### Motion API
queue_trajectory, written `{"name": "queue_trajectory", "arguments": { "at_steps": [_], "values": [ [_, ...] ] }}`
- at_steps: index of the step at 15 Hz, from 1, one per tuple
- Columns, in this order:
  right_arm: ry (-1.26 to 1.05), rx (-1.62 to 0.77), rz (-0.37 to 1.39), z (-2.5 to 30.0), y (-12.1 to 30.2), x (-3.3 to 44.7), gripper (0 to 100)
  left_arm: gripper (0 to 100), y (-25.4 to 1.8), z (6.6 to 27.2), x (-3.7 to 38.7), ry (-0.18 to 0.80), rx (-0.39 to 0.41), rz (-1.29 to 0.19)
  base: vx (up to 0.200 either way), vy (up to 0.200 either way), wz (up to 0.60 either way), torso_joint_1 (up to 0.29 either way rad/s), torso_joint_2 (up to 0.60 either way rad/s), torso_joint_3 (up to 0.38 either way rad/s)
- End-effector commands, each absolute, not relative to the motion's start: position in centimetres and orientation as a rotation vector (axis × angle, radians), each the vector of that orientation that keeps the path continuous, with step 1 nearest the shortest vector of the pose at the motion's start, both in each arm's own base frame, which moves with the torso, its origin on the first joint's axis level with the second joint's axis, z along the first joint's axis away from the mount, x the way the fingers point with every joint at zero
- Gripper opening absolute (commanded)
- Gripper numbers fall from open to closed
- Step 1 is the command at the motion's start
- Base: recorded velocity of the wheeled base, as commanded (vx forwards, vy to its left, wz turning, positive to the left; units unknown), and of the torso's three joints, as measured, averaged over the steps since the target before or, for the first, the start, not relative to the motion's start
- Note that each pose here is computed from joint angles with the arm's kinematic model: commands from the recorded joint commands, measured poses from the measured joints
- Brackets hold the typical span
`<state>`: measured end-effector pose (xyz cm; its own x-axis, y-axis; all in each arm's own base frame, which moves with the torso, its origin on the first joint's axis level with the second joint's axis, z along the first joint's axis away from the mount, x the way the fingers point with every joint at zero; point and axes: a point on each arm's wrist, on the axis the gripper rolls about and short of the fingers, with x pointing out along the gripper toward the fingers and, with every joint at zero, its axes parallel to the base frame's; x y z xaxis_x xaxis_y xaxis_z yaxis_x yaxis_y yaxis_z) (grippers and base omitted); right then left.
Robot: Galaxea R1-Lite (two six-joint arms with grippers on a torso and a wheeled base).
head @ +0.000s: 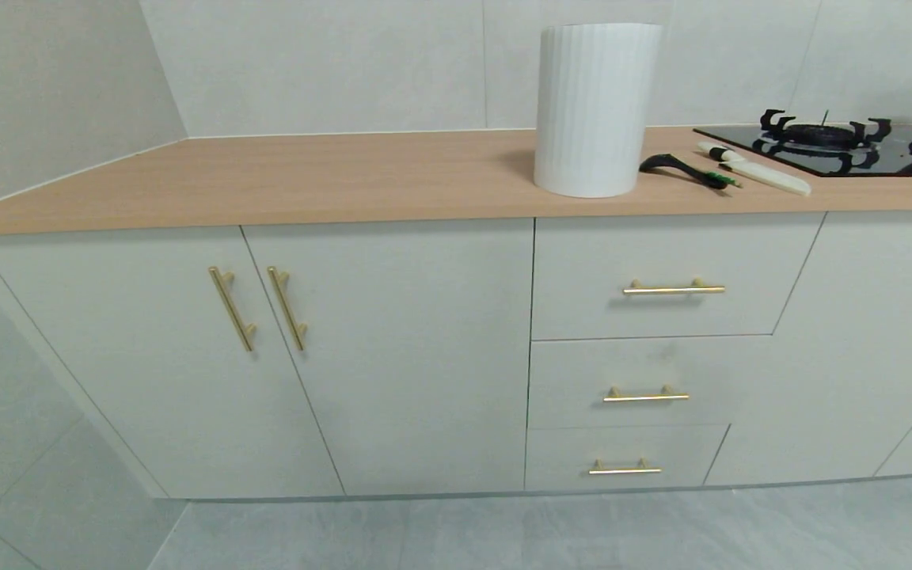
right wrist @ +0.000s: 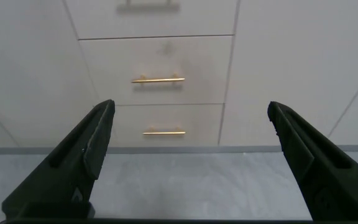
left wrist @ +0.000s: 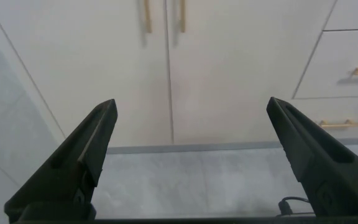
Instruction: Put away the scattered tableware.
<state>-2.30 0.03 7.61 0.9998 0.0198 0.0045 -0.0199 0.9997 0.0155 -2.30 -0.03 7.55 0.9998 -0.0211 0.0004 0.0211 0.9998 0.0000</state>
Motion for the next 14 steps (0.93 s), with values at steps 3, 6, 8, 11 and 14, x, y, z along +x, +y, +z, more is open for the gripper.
{"name": "queue_trajectory", "arguments": {
  "at_steps": [3, 6, 8, 11, 14],
  "values": [
    [-0.004, 0.015, 0.020, 7.62, 0.03, -2.29, 100, 100, -0.03, 7.53, -2.28, 0.002, 0.000, -0.020, 0.000, 0.000, 0.00, 0.000, 0.00, 0.000],
    [-0.004, 0.017, 0.020, 7.62, 0.03, -2.29, 100, 100, -0.03, 7.53, -2.28, 0.002, 0.000, -0.020, 0.000, 0.000, 0.00, 0.000, 0.00, 0.000],
    [-0.004, 0.017, 0.020, 7.62, 0.03, -2.29, 100, 100, -0.03, 7.53, -2.28, 0.002, 0.000, -0.020, 0.000, 0.000, 0.00, 0.000, 0.00, 0.000],
    [-0.004, 0.017, 0.020, 7.62, 0.03, -2.29, 100, 100, -0.02, 7.53, -2.28, 0.002, -0.002, -0.017, 0.200, 0.000, 0.00, -0.001, 0.00, 0.004],
    [-0.004, 0.025, 0.015, 7.62, 0.03, -2.29, 100, 100, -0.02, 7.53, -2.28, 0.002, 0.002, -0.017, 0.000, 0.000, 0.00, 0.000, 0.00, 0.000]
  ]
}}
